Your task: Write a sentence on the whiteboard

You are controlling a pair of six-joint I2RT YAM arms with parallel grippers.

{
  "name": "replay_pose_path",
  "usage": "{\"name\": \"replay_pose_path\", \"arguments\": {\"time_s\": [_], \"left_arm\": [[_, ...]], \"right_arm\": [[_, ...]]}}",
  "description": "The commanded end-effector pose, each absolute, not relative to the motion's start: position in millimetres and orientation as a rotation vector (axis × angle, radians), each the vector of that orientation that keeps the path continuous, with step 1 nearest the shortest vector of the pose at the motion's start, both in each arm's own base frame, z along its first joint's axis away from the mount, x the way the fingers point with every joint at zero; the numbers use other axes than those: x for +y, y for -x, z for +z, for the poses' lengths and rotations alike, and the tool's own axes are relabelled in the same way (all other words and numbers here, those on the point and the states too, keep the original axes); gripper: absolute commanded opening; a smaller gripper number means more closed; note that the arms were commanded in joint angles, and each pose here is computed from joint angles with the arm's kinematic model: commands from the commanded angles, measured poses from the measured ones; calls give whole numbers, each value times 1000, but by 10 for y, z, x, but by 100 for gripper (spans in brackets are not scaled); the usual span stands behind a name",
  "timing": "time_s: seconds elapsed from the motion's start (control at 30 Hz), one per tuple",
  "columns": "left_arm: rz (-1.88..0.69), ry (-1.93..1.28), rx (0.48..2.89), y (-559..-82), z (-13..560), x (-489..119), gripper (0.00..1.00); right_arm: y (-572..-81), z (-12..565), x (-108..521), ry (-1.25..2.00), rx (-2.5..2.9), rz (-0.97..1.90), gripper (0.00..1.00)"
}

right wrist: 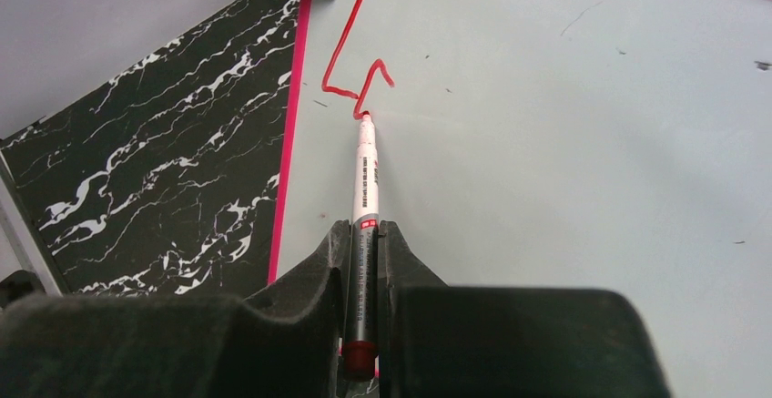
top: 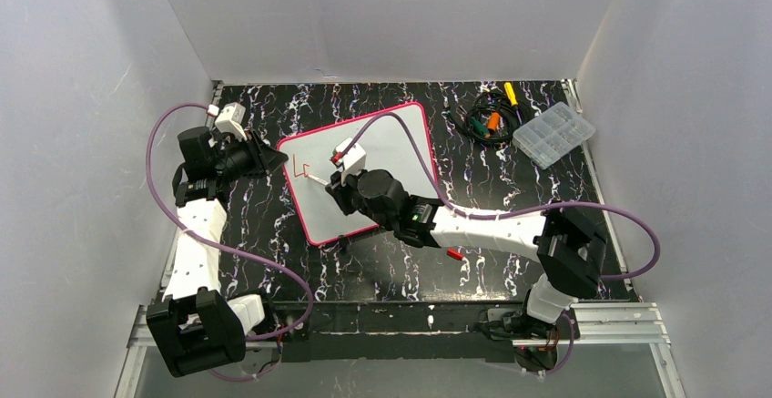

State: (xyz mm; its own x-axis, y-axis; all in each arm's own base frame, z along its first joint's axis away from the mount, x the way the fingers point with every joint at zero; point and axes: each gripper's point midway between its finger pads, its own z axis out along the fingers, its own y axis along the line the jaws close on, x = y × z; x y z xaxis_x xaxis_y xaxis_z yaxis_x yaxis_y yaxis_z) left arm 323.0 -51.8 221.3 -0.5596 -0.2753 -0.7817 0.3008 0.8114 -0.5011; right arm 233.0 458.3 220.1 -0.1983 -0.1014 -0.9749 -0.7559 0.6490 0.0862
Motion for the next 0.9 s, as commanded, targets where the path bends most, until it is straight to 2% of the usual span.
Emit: {"name": "replay_pose_path", "arguments": {"time_s": [0.0,0.7,0.87], "left_arm": [[-764,-37,2026,-3144,2240,-555,5],[-762,-38,2026,-3149,2241,-551,5],[-763,-39,2026,-3149,2240,-552,5]], "right_arm": [[-2482,2436,4409,603,1651,635,1],[-2425,2895,4491,594,1525,734,1],[-2485,2848,4501,592,1539,692,1]]}}
